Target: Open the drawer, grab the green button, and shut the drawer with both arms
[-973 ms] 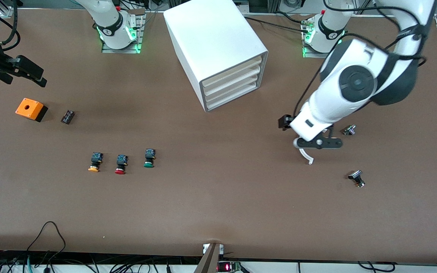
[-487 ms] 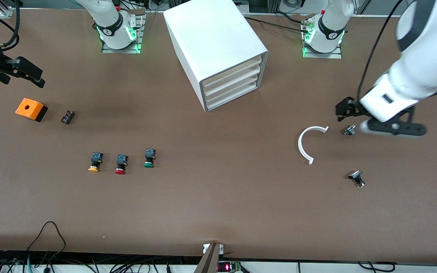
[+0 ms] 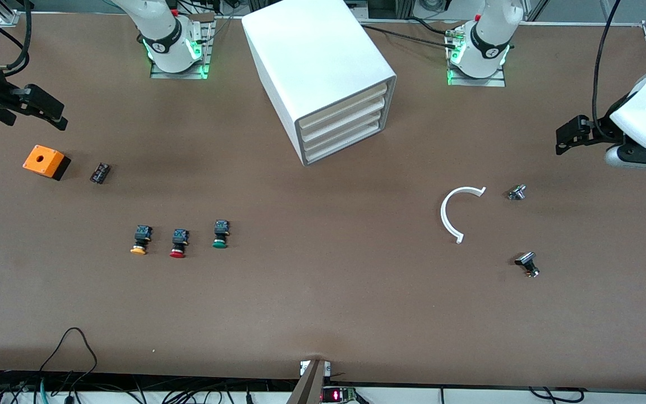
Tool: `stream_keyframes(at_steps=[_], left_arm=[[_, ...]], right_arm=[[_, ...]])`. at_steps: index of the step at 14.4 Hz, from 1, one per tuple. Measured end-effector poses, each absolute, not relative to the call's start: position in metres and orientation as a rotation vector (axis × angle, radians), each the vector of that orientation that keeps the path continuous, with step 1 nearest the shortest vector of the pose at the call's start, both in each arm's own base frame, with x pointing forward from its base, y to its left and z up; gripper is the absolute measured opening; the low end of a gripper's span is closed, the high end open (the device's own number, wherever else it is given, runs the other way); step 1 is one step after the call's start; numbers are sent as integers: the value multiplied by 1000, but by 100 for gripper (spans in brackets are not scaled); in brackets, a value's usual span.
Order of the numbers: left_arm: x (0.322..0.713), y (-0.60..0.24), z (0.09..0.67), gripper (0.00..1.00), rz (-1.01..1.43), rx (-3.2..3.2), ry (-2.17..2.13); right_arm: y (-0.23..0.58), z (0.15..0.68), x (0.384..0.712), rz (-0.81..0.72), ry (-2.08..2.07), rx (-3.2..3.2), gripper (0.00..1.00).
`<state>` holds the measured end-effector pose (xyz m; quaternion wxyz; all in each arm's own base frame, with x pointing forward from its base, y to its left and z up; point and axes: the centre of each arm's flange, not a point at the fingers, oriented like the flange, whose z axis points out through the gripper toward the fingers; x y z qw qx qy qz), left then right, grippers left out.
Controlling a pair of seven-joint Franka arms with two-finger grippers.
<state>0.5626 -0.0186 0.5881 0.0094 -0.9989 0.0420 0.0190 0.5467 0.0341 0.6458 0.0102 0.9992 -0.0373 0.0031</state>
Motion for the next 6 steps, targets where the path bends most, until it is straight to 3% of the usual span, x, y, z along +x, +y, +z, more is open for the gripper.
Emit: stream_keyframes(at_steps=[6], left_arm=[[554, -20, 591, 100, 56, -3119, 139]], right_arm=[[34, 647, 547, 19, -112, 3120, 100]])
